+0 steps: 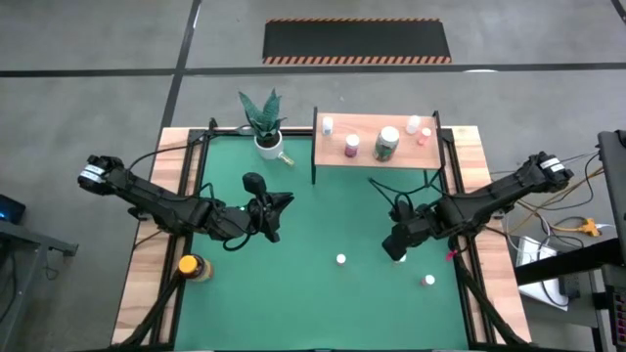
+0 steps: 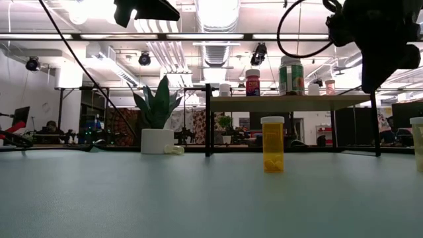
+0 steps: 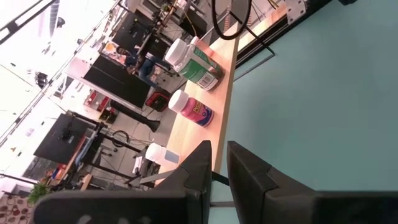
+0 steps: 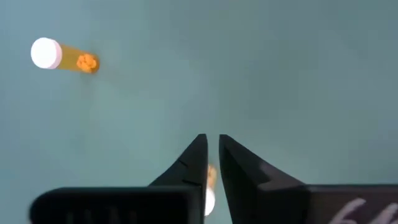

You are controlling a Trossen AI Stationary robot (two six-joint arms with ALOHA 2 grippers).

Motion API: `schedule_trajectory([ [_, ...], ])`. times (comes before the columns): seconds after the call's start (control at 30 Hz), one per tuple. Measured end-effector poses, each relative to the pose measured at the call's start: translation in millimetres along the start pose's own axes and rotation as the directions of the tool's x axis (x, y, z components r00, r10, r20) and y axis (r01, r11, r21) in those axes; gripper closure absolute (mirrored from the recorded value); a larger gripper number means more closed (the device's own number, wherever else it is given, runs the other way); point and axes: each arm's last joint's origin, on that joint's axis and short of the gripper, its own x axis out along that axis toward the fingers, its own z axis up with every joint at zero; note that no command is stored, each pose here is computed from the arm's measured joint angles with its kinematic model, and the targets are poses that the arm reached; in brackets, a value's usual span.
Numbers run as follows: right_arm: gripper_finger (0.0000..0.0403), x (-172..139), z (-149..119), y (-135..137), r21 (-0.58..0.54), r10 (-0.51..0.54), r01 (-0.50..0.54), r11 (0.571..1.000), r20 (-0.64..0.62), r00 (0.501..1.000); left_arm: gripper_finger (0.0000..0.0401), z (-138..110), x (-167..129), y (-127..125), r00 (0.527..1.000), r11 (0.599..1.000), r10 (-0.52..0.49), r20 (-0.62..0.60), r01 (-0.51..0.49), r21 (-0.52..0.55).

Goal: Pick and place medicine bottles onto shelf by color
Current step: Put the bottom light yellow pill bottle on the shelf

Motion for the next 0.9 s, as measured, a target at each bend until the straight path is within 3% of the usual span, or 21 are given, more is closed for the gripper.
schedule_trajectory([
  [0.3, 0.0255, -2, -7, 2, 0.141, 0.061, -0.041, 0.989, -0.142, 0.988, 0.0368, 0, 0, 0, 1.0, 1.0, 0.0, 0.0, 0.0, 0.018],
  [0.47, 0.0198, 7, -15, 9, 0.173, 0.032, 0.004, 0.985, -0.202, 0.979, 0.0368, 0, 0, 0, 1.0, 1.0, 0.0, 0.001, 0.0, 0.022],
  [0.63, 0.0179, 20, -19, 14, 0.167, -0.024, 0.063, 0.984, -0.225, 0.974, 0.0368, 0, 0, 0, 1.0, 1.0, 0.001, 0.001, -0.001, 0.022],
  [0.9, 0.0189, 38, -23, 18, 0.148, -0.09, 0.135, 0.98, -0.276, 0.957, 0.0368, 0, 0, 0, 1.0, 1.0, 0.001, 0.001, -0.001, 0.022],
])
